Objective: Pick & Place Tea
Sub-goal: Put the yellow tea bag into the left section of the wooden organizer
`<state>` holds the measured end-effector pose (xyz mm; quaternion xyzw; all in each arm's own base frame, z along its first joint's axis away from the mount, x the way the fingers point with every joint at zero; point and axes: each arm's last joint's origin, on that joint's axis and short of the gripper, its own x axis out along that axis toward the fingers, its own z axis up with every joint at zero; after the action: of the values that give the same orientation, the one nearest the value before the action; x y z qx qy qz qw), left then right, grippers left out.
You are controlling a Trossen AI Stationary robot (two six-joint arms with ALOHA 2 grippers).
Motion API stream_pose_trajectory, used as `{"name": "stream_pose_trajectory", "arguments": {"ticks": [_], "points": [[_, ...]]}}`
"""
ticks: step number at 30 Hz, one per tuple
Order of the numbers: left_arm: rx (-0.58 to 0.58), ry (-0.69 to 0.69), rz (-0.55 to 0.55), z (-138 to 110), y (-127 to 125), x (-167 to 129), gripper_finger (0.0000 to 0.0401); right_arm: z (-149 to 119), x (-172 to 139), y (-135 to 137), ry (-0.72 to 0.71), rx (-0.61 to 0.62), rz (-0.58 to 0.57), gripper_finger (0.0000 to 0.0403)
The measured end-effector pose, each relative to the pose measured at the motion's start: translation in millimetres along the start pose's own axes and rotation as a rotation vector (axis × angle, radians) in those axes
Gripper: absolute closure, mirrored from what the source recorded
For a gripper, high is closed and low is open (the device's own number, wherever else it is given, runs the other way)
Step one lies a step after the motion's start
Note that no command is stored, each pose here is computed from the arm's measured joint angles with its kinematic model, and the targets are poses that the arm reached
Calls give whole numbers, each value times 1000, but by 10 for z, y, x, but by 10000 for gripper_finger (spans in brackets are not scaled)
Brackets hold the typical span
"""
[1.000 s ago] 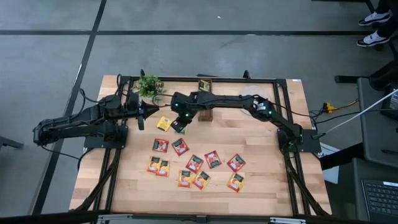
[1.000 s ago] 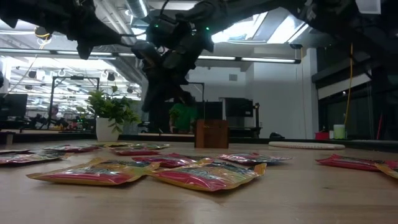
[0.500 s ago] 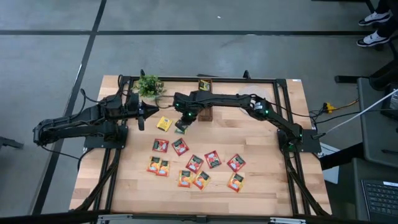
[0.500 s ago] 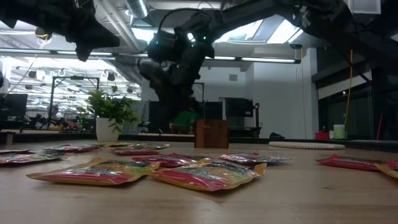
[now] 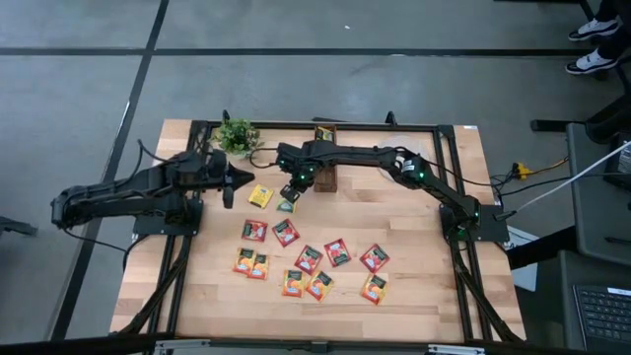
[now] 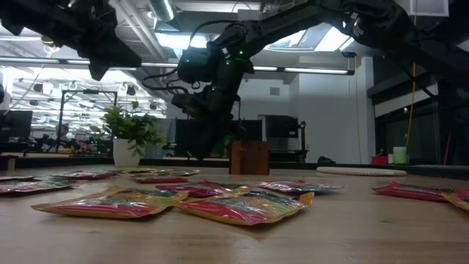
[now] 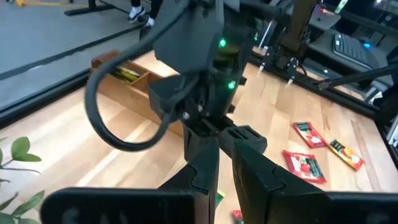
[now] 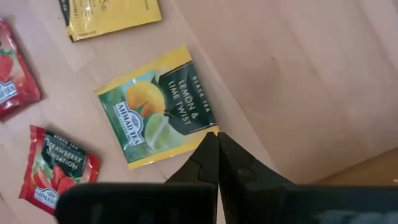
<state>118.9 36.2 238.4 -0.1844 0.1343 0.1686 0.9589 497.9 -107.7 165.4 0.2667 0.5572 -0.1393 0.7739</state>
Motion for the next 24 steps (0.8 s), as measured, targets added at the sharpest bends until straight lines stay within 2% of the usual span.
{"name": "stream_pose_trajectory", "arguments": {"ticks": [5,12,19,24], "points": [[0,34,12,-20,7,59,359,5,16,2,-5,-9,4,403],[-4,53,19,-30,11,97,359,-25,256,-43,42,1,13,403],[-36,60,24,-37,14,103,359,-25,282,-51,44,-3,7,403],[-98,93,40,-64,23,129,359,-20,279,-49,43,-17,7,403]]}}
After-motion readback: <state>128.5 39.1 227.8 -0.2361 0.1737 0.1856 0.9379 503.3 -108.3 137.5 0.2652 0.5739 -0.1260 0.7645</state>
